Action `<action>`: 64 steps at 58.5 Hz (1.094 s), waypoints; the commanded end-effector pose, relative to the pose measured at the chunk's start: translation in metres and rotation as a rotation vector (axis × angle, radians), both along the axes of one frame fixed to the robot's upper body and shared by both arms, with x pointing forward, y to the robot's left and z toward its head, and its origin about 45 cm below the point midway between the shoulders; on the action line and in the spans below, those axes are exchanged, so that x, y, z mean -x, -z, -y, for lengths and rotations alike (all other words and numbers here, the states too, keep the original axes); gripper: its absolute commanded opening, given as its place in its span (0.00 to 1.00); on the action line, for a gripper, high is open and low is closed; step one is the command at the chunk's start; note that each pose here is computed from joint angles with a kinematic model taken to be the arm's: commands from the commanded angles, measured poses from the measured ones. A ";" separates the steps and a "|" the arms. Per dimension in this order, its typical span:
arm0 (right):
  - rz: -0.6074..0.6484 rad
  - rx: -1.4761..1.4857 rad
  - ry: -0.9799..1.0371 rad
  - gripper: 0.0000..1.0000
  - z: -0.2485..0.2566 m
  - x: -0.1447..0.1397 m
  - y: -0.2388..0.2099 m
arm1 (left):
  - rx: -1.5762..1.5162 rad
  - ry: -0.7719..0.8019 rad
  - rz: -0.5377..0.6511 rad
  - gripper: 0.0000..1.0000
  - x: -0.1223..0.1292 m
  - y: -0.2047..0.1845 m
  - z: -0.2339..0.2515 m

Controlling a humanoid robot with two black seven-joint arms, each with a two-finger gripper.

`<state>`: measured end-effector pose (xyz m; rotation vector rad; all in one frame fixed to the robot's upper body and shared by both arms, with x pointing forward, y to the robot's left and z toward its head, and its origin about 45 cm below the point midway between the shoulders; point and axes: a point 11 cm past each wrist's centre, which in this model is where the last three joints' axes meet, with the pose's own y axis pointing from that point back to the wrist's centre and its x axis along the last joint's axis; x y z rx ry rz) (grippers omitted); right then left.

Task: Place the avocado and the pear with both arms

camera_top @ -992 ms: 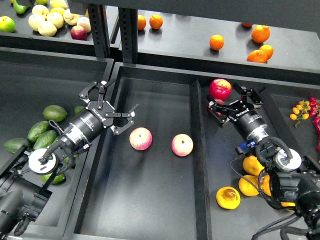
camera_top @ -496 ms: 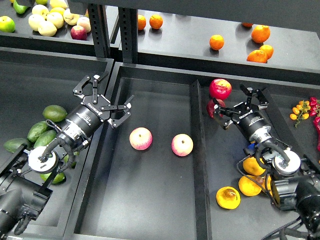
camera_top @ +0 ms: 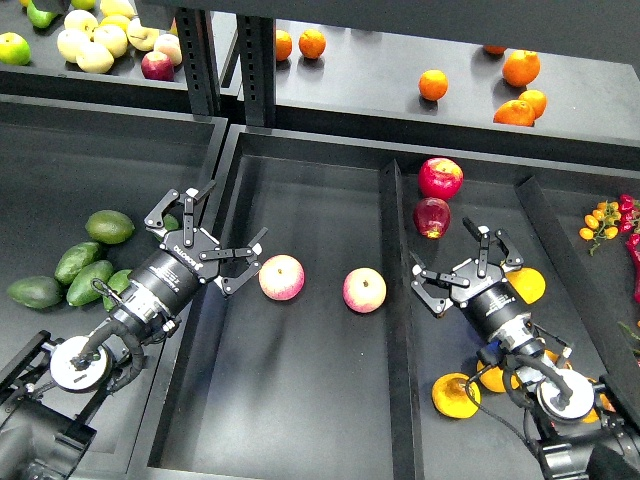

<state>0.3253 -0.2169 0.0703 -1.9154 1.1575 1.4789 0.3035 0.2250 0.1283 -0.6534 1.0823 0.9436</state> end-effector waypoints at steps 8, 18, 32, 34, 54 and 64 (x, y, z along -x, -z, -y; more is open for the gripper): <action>-0.001 -0.008 0.019 1.00 0.005 0.010 0.002 | -0.003 0.000 -0.007 0.99 -0.002 0.003 0.000; 0.073 -0.008 0.007 1.00 0.000 -0.019 -0.024 | -0.011 0.007 0.025 0.99 -0.020 -0.012 0.004; 0.231 -0.021 -0.009 1.00 -0.010 -0.068 -0.086 | -0.014 -0.019 0.111 0.99 -0.063 -0.057 0.006; 0.243 -0.022 -0.011 1.00 -0.011 -0.071 -0.091 | -0.014 -0.016 0.120 0.99 -0.065 -0.061 0.007; 0.274 -0.026 -0.021 1.00 -0.015 -0.076 -0.102 | -0.012 -0.013 0.143 0.99 -0.069 -0.069 0.008; 0.285 -0.026 -0.025 1.00 -0.016 -0.079 -0.107 | -0.012 -0.011 0.144 0.99 -0.069 -0.069 0.009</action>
